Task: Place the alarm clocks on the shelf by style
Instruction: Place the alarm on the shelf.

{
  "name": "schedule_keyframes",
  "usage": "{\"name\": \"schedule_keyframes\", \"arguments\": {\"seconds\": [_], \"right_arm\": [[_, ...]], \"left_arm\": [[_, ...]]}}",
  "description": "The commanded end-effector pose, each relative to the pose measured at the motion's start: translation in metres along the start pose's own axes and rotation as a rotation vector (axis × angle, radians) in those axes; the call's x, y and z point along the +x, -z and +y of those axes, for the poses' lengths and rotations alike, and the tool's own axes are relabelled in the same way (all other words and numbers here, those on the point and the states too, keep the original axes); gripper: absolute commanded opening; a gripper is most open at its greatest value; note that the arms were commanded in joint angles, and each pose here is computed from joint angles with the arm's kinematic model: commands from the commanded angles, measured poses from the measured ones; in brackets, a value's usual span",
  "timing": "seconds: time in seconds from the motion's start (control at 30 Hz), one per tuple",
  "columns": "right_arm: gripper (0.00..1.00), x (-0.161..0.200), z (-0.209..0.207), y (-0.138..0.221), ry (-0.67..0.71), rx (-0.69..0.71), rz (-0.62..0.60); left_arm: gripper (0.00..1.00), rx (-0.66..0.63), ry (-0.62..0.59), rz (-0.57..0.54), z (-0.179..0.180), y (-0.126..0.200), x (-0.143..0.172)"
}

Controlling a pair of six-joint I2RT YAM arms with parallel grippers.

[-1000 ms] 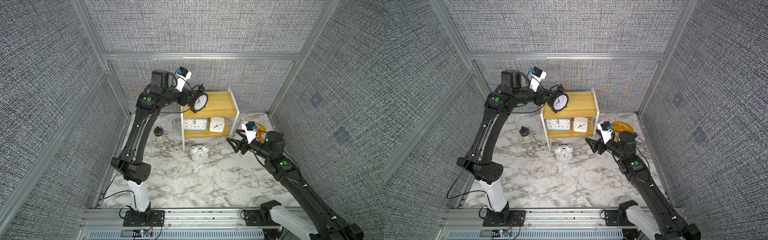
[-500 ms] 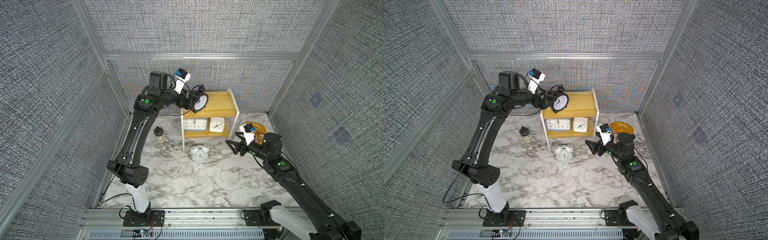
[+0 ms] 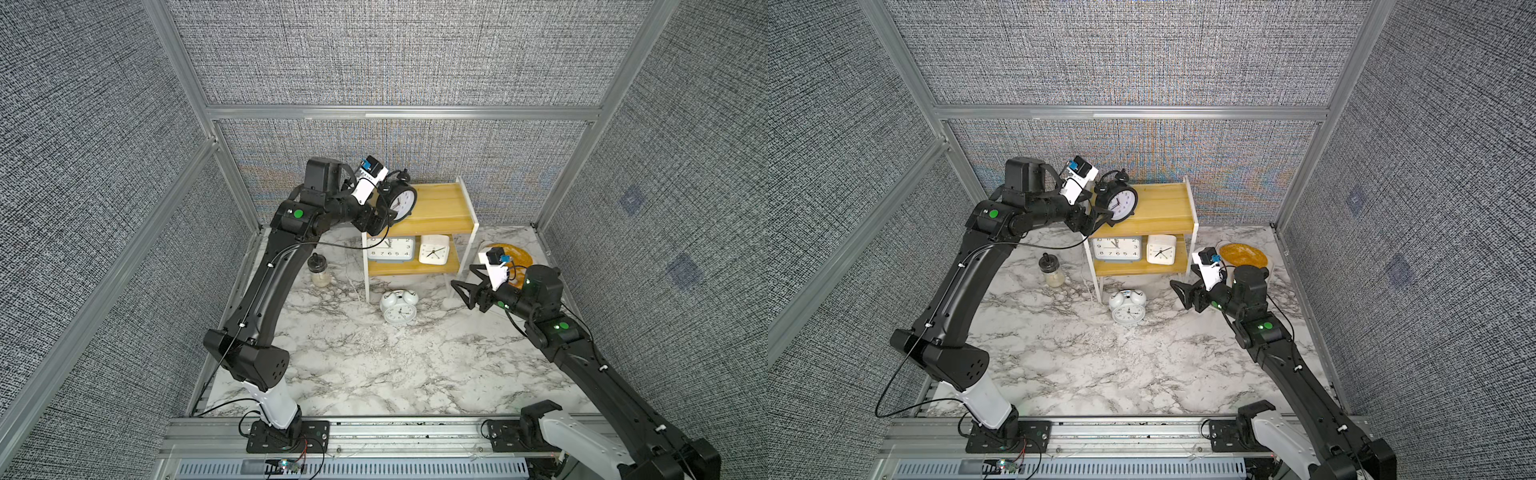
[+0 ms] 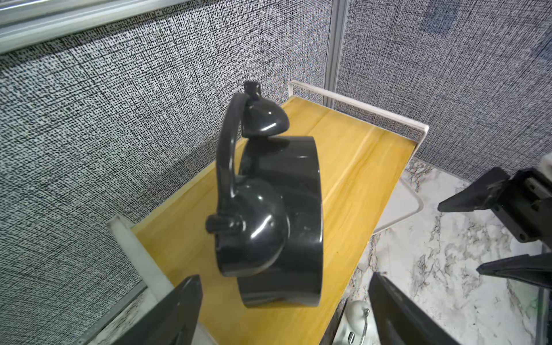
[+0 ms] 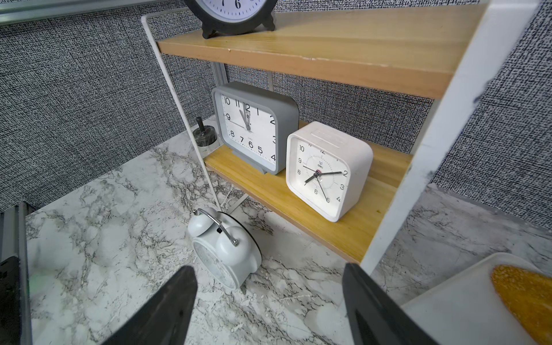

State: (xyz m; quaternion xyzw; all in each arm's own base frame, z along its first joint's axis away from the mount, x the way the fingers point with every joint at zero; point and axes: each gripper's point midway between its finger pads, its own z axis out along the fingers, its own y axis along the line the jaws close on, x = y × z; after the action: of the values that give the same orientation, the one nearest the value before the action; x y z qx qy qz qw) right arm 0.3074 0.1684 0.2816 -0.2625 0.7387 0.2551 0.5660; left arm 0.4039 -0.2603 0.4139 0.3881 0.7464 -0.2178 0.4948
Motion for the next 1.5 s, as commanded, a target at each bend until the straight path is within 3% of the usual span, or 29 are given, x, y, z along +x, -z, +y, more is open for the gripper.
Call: {"name": "schedule_keyframes", "arguments": {"seconds": [0.0,0.77,1.47], "right_arm": [[0.81,-0.010,0.000,0.002,0.006,0.002,-0.031],[0.81,-0.010,0.001,0.003,0.010,0.001,-0.029],[0.81,-0.006,0.001,0.003,0.010,0.001,-0.020]], "left_arm": [[0.91,-0.065,-0.051,0.021,0.010,-0.004,0.003],[0.79,-0.261,-0.089,0.084,0.042,0.002,0.012],[0.80,-0.375,-0.082,0.097,0.062,0.004,0.015]]}}
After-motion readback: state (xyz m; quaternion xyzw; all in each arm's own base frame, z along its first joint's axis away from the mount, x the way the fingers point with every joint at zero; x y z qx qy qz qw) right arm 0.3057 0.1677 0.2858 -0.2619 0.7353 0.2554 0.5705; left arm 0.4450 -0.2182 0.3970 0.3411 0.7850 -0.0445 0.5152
